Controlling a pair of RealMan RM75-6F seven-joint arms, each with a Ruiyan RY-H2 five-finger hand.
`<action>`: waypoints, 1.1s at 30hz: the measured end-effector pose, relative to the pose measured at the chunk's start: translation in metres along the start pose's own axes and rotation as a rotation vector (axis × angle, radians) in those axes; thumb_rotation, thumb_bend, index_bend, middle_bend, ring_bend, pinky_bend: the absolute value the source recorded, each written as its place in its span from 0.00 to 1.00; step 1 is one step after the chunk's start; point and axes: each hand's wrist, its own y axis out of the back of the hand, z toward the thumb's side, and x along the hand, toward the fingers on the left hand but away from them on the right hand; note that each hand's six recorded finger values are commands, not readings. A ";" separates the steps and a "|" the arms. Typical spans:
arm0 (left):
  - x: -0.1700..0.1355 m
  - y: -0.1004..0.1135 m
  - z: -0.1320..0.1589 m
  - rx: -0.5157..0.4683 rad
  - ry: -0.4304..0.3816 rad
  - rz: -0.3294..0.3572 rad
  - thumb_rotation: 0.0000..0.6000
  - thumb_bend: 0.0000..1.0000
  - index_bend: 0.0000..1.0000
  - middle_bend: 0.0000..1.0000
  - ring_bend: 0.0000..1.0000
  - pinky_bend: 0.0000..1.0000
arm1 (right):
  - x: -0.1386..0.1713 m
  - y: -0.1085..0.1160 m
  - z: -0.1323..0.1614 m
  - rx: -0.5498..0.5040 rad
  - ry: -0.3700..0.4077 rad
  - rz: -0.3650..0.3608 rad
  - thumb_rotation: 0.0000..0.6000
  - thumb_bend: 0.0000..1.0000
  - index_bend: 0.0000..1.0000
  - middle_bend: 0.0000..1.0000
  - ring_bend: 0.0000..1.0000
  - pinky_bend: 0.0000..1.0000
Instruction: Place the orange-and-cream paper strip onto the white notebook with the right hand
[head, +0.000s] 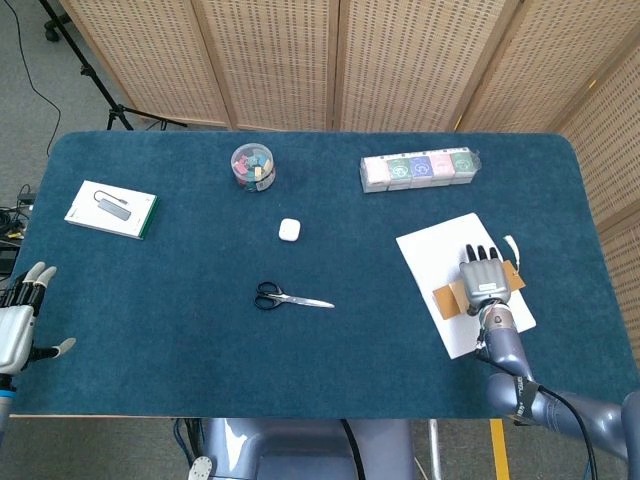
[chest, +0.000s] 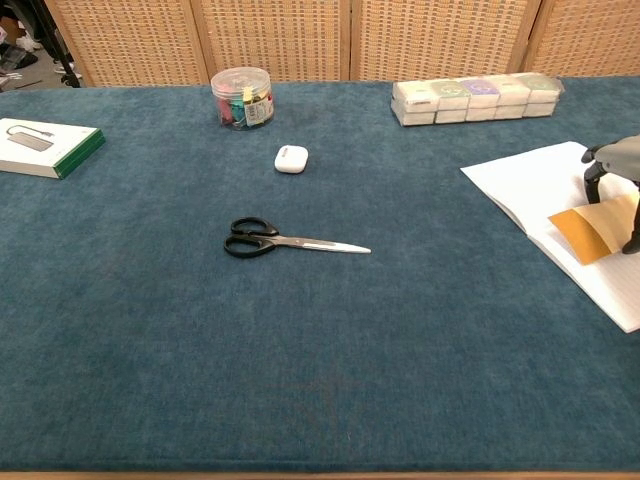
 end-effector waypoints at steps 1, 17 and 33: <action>0.000 0.000 0.000 0.000 0.000 0.000 1.00 0.00 0.00 0.00 0.00 0.17 | 0.000 0.000 0.000 -0.001 -0.001 0.002 1.00 0.11 0.51 0.03 0.00 0.08; -0.001 0.001 0.000 -0.004 -0.002 0.001 1.00 0.00 0.00 0.00 0.00 0.17 | 0.002 -0.001 0.008 -0.035 0.000 0.011 1.00 0.10 0.41 0.01 0.00 0.08; -0.002 0.002 0.000 -0.006 -0.003 0.000 1.00 0.00 0.00 0.00 0.00 0.17 | 0.005 0.004 0.010 -0.057 0.015 0.014 1.00 0.10 0.30 0.00 0.00 0.08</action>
